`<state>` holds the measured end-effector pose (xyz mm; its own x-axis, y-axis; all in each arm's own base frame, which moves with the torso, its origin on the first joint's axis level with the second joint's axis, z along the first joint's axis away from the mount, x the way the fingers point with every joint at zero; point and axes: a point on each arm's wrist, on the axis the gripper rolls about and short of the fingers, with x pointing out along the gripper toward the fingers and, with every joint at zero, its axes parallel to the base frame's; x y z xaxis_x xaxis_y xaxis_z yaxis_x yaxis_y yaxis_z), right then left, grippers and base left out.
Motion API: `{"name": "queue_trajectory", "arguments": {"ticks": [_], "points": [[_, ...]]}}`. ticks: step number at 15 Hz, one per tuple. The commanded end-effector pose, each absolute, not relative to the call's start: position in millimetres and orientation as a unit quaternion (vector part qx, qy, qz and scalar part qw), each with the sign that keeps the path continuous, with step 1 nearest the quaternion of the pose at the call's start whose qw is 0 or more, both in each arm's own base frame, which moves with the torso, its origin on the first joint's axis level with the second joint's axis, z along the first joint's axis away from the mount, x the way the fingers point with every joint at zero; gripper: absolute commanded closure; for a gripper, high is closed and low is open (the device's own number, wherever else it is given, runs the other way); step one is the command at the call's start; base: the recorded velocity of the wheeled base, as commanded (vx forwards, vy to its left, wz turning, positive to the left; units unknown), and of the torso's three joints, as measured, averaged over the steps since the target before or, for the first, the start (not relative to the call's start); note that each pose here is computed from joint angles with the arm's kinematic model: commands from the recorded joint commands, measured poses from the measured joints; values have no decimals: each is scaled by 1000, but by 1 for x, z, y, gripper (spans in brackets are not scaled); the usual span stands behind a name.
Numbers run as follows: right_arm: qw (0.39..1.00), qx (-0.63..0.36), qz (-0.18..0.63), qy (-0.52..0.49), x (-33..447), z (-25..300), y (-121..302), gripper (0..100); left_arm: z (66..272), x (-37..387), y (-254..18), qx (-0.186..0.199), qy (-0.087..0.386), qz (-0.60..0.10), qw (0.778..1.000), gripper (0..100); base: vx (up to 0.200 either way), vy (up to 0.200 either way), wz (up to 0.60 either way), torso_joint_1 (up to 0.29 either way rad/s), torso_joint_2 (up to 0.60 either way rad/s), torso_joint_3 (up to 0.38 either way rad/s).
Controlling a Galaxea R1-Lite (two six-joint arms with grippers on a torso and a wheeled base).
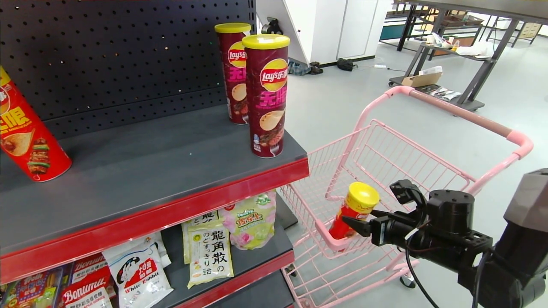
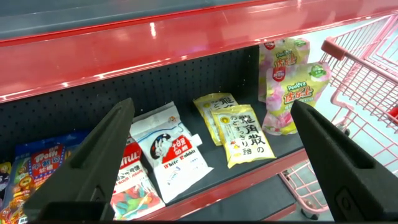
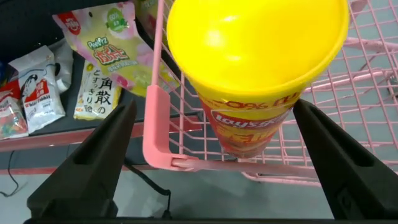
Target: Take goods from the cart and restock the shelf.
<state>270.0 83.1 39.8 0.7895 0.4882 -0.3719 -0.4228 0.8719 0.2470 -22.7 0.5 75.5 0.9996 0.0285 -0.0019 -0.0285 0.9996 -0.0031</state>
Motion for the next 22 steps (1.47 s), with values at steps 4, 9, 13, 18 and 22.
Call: {"name": "queue_trajectory", "arguments": {"ticks": [4, 9, 13, 18, 22], "points": [[940, 77, 234, 236, 276, 26, 82, 0, 76, -23, 1, -2, 2, 15, 1000, 0, 0, 0, 0, 0, 0, 0], [944, 79, 232, 222, 290, 23, 83, 0, 76, -23, 1, -2, 1, 15, 1000, 0, 0, 0, 0, 0, 0, 0], [947, 80, 227, 213, 303, 20, 82, 0, 76, -23, 1, -2, 2, 15, 1000, 0, 0, 0, 0, 0, 0, 0], [947, 82, 228, 210, 310, 17, 85, 100, 76, -23, 0, 0, 1, 14, 1000, 0, 0, 0, 0, 0, 0, 0], [955, 78, 227, 174, 314, 36, 87, 100, 76, -23, 0, 0, 2, 14, 1000, 0, 0, 0, 0, 0, 0, 0]]}}
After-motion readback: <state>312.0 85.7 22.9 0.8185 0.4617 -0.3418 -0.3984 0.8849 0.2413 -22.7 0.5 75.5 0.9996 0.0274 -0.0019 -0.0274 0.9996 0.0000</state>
